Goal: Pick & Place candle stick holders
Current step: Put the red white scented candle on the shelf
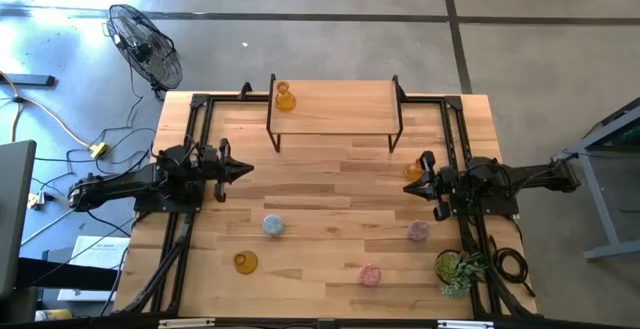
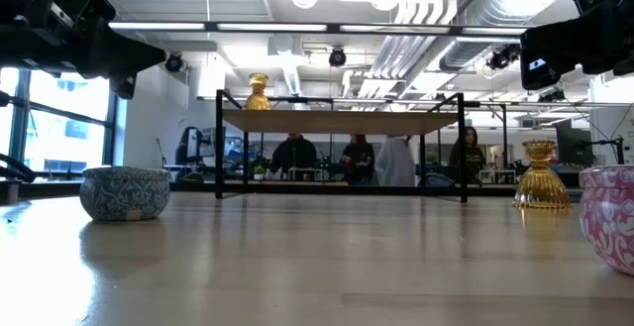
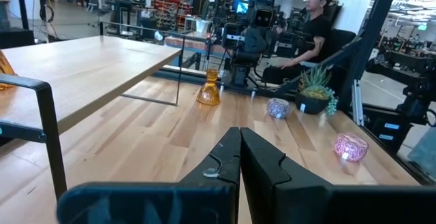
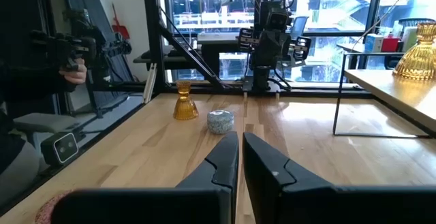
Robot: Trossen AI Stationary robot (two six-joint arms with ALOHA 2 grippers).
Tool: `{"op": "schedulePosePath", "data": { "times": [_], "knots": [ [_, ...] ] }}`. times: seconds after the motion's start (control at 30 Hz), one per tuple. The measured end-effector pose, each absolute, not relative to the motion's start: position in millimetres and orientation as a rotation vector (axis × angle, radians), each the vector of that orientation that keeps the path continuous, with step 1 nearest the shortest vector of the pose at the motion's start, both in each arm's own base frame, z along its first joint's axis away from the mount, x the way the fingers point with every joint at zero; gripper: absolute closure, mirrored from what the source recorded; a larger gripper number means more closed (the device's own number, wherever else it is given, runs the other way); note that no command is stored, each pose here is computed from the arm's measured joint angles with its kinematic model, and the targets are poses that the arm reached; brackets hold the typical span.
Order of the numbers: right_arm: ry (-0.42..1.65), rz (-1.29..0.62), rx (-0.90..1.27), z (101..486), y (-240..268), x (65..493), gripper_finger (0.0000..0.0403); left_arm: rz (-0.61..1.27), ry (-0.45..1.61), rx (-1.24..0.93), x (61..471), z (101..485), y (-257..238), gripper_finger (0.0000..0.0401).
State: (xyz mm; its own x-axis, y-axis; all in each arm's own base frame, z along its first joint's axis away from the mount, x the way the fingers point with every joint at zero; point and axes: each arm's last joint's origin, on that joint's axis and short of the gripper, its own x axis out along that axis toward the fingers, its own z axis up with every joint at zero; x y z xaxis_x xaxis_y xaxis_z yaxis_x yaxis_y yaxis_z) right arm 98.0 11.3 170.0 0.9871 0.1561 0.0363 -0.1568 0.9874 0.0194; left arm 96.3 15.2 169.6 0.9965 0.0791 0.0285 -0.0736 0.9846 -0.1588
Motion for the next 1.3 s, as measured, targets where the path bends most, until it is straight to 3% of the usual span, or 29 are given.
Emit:
{"op": "schedulePosePath", "data": {
  "times": [0.37, 0.63, 1.03, 1.17, 1.3],
  "knots": [
    [-0.253, 0.153, 0.022, 191, 11, 95, 0.0386, 0.128, -0.03, -0.148, 96, 169, 17, 0.0398],
    [-0.251, 0.057, -0.01, 190, 8, 95, 0.0386, 0.132, -0.023, -0.049, 96, 169, 17, 0.0398],
    [-0.262, 0.092, -0.025, 191, 9, 95, 0.0385, 0.131, -0.023, -0.054, 96, 169, 17, 0.0398],
    [-0.252, 0.019, 0.053, 191, 7, 95, 0.0369, 0.13, -0.025, -0.078, 96, 169, 17, 0.0398],
    [-0.245, -0.015, 0.071, 190, 6, 96, 0.0322, 0.128, -0.025, -0.084, 96, 169, 17, 0.0398]
  ]
}}
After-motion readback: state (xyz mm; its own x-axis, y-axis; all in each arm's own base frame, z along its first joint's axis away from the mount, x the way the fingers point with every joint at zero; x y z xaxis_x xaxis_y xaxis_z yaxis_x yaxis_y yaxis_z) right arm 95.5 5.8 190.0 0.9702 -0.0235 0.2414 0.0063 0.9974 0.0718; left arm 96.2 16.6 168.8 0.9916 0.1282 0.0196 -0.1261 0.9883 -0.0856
